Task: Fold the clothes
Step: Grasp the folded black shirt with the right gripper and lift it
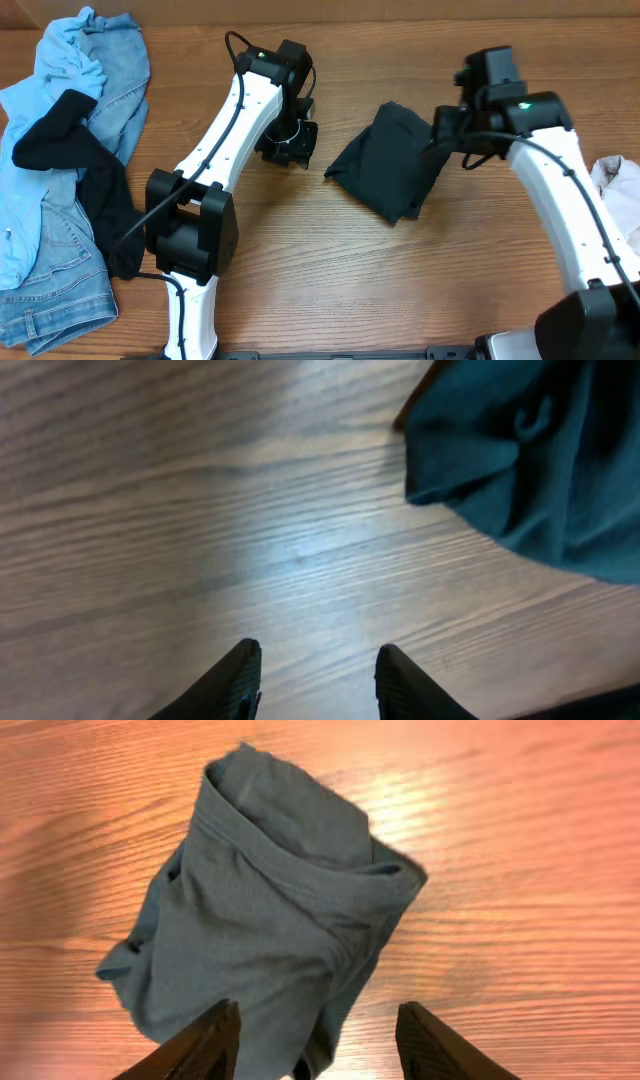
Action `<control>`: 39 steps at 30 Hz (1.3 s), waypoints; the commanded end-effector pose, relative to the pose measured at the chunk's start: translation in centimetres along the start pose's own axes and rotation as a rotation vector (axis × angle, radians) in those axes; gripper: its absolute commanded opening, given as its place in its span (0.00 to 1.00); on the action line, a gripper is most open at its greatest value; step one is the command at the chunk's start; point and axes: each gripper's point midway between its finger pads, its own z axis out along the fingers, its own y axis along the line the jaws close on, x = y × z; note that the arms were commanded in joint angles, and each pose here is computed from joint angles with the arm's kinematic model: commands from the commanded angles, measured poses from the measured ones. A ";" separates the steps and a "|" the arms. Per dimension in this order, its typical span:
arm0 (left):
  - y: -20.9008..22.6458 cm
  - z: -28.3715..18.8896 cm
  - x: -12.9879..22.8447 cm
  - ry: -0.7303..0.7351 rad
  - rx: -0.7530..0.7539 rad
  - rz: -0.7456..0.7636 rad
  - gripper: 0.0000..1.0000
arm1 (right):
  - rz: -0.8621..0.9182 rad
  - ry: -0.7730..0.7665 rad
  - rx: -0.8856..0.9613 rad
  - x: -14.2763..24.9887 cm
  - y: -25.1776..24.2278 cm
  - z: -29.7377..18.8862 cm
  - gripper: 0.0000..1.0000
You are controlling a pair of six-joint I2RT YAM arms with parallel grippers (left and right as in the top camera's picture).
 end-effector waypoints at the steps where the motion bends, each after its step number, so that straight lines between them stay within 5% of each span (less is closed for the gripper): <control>1: 0.2 -1.1 0.1 -0.026 -0.013 0.025 0.42 | 0.140 0.134 -0.131 3.0 -0.3 2.9 0.62; 6: 0.2 -1.1 0.1 -0.025 -0.012 0.025 0.43 | 0.165 0.198 -0.210 7.4 -0.6 7.7 0.81; 16: 0.2 -1.1 0.1 -0.023 -0.014 0.029 0.49 | 0.235 0.245 -0.198 10.4 -1.9 13.6 0.86; 32: 0.5 -1.2 0.2 -0.021 -0.029 0.026 0.52 | 0.330 0.175 -0.332 7.6 0.3 14.5 0.90; 35: 0.5 -1.2 0.3 -0.019 -0.029 0.026 0.52 | 0.339 0.190 -0.325 7.9 0.1 15.7 0.84; 39: 0.5 -1.2 0.3 -0.018 -0.030 0.026 0.52 | 0.339 0.193 -0.325 8.0 -0.1 17.0 0.52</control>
